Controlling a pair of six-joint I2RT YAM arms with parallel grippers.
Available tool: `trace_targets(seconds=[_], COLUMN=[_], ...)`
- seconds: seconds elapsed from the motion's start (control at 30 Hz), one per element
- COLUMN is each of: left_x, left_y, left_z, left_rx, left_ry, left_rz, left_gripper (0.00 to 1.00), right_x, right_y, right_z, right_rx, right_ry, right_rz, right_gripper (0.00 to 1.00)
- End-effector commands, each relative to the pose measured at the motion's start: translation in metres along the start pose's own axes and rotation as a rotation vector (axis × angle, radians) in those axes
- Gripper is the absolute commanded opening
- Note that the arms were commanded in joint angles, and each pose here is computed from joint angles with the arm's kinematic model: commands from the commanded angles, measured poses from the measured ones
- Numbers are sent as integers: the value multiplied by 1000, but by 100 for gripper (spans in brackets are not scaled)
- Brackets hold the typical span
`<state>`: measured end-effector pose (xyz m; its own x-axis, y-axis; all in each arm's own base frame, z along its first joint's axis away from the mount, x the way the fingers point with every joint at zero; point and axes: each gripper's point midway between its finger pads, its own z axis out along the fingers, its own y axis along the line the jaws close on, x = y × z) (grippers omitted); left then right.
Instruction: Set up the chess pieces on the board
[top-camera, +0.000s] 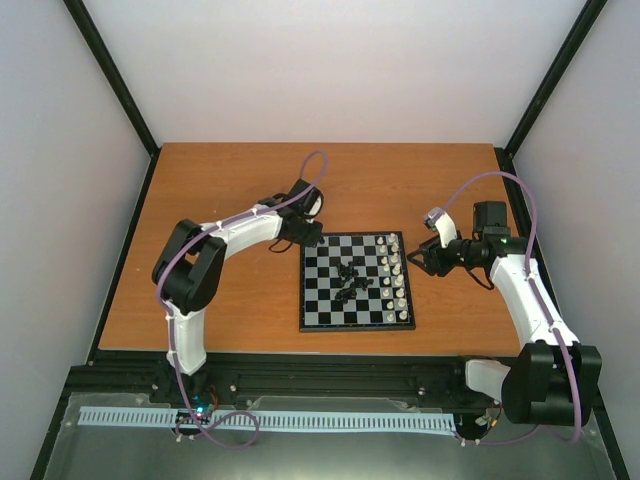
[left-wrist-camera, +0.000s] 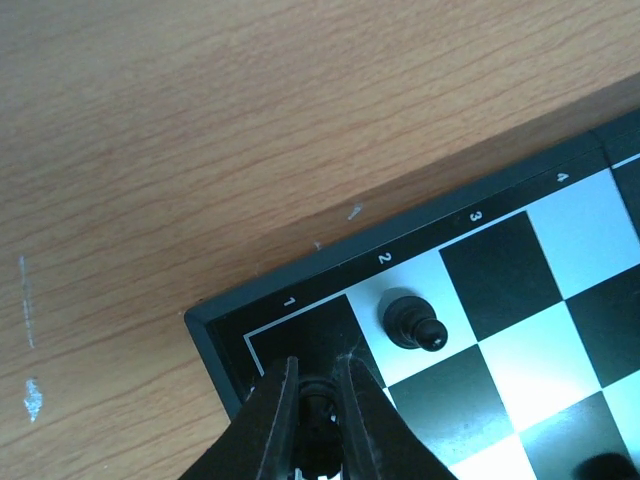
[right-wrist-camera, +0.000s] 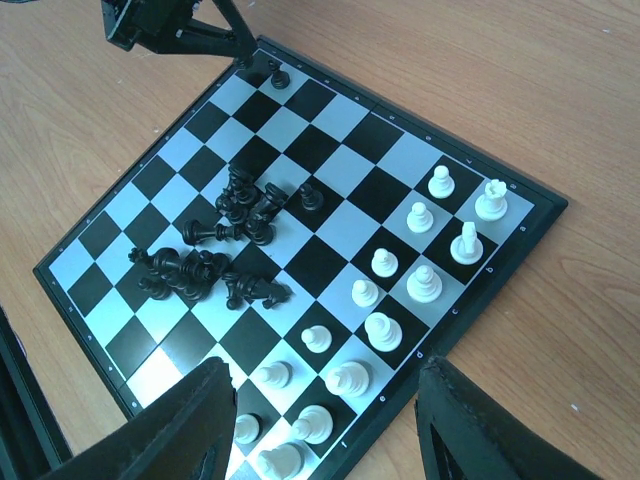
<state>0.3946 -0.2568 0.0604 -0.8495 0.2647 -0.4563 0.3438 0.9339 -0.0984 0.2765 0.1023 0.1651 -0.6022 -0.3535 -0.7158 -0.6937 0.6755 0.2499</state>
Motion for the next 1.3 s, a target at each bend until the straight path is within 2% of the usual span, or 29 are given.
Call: trace_targets(seconds=[0.0,0.77,0.97,1.13,1.27], left_x=[-9,-3,-3,-13,-32], left_y=[-3,-4,-3,0,3], left_z=[3,22,20,-2,-38], left_rx=[16,17,16,-3,-18], left_ry=[-17,14,12,-36,-122], left_rz=[-12,-12,-11,-25,-39], left_gripper=[12,14,21,26,30], right_x=[-8,-7,-6,-7,-10], right_y=[2,2,1,1,-1], right_z=[-1,1,1,2,4], right_rx=[-4,-9,-11,-13,-29], right_ry=[-8,-2,1,0,11], right_rz=[-22,-21,-19,-16,-11], right_gripper=[50,50,49,50,50])
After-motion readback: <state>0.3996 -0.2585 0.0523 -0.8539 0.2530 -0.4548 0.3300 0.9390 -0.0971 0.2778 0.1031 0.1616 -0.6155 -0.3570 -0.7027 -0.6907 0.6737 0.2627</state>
